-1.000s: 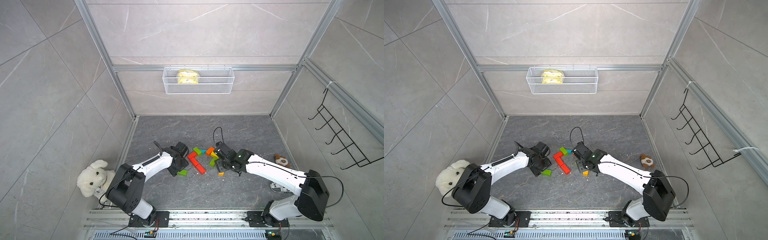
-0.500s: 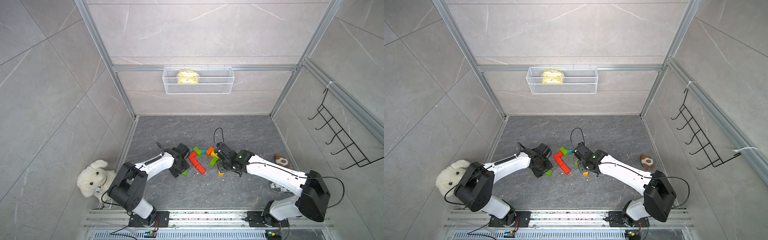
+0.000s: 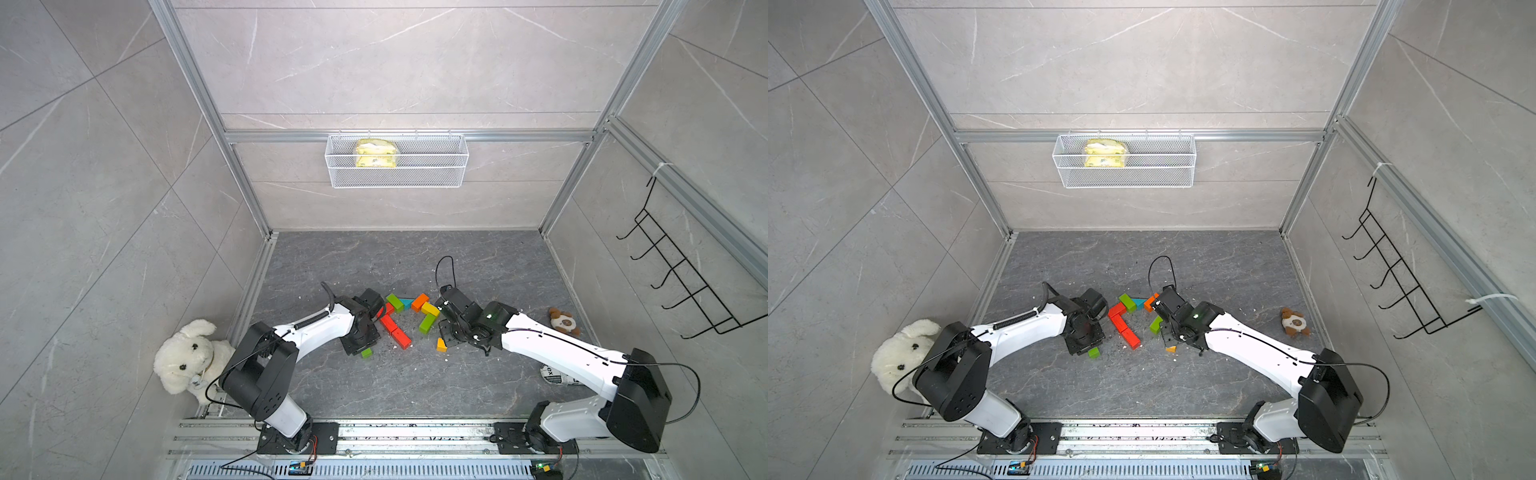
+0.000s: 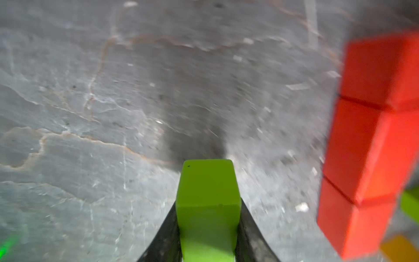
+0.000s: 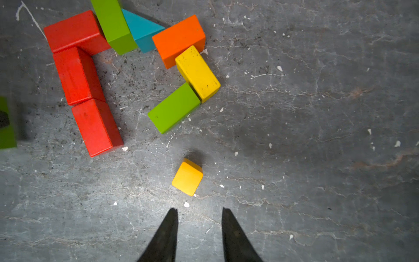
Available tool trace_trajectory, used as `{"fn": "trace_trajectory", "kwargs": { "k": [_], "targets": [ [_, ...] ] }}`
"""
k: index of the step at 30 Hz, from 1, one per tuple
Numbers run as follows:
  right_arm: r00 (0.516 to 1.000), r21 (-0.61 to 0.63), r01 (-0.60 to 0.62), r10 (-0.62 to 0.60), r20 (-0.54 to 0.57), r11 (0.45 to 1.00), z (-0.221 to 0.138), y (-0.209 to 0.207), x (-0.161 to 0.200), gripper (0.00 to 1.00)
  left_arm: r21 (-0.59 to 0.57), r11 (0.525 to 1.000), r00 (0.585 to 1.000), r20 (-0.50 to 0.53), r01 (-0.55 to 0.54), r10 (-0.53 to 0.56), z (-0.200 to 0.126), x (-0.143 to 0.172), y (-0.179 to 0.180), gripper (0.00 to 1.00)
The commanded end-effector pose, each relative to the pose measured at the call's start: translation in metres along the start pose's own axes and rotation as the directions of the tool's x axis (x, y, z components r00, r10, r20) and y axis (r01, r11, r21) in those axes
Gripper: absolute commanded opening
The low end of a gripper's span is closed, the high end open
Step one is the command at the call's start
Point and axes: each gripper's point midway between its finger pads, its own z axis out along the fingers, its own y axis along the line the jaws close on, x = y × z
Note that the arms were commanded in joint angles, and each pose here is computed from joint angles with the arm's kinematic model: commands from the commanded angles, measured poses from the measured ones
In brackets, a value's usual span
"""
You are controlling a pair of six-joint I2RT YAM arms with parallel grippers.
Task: Assemble a heart with building blocks
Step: Pick up the building block from the center of the board, then place the building block at the center of the board.
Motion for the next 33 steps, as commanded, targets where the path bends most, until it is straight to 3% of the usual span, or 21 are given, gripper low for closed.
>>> {"fn": "trace_trajectory", "kwargs": {
  "k": [1, 5, 10, 13, 18, 23, 25, 30, 33],
  "targets": [
    [0.997, 0.018, -0.071, 0.070, 0.019, 0.997, -0.009, -0.016, 0.000, 0.35, 0.083, 0.951, 0.951, 0.117, -0.298, 0.288, -0.046, -0.003, -0.053, 0.18],
    [0.993, 0.030, -0.115, 0.114, 0.025, 0.993, -0.014, -0.028, 0.000, 0.34, 0.133, 0.804, 0.813, 0.158, -0.580, 0.561, -0.064, 0.027, -0.123, 0.12],
    [0.987, 0.045, -0.162, 0.161, 0.028, 0.986, -0.018, -0.040, 0.009, 0.34, 0.163, 0.702, 0.721, 0.127, -0.693, 0.682, -0.049, 0.049, -0.161, 0.08],
    [0.984, 0.050, -0.179, 0.178, 0.022, 0.983, -0.020, -0.046, 0.015, 0.34, 0.166, 0.669, 0.686, 0.085, -0.725, 0.722, -0.031, 0.059, -0.167, 0.06],
    [0.981, 0.058, -0.193, 0.192, 0.021, 0.979, -0.022, -0.052, 0.020, 0.34, 0.153, 0.649, 0.660, 0.034, -0.746, 0.751, -0.009, 0.068, -0.165, 0.06],
    [0.980, 0.055, -0.200, 0.199, 0.018, 0.978, -0.022, -0.053, 0.020, 0.34, 0.120, 0.649, 0.655, 0.013, -0.751, 0.755, 0.006, 0.066, -0.164, 0.39],
    [0.979, 0.053, -0.203, 0.202, 0.019, 0.978, -0.023, -0.054, 0.019, 0.34, 0.113, 0.651, 0.656, 0.014, -0.751, 0.755, 0.007, 0.065, -0.165, 0.45],
    [0.980, 0.054, -0.200, 0.199, 0.019, 0.978, -0.025, -0.055, 0.021, 0.34, 0.106, 0.648, 0.653, 0.019, -0.754, 0.757, 0.005, 0.064, -0.166, 0.49],
    [0.980, 0.056, -0.199, 0.198, 0.018, 0.978, -0.026, -0.056, 0.022, 0.34, 0.089, 0.645, 0.648, 0.016, -0.759, 0.761, 0.007, 0.062, -0.164, 0.45]
  ]
}}
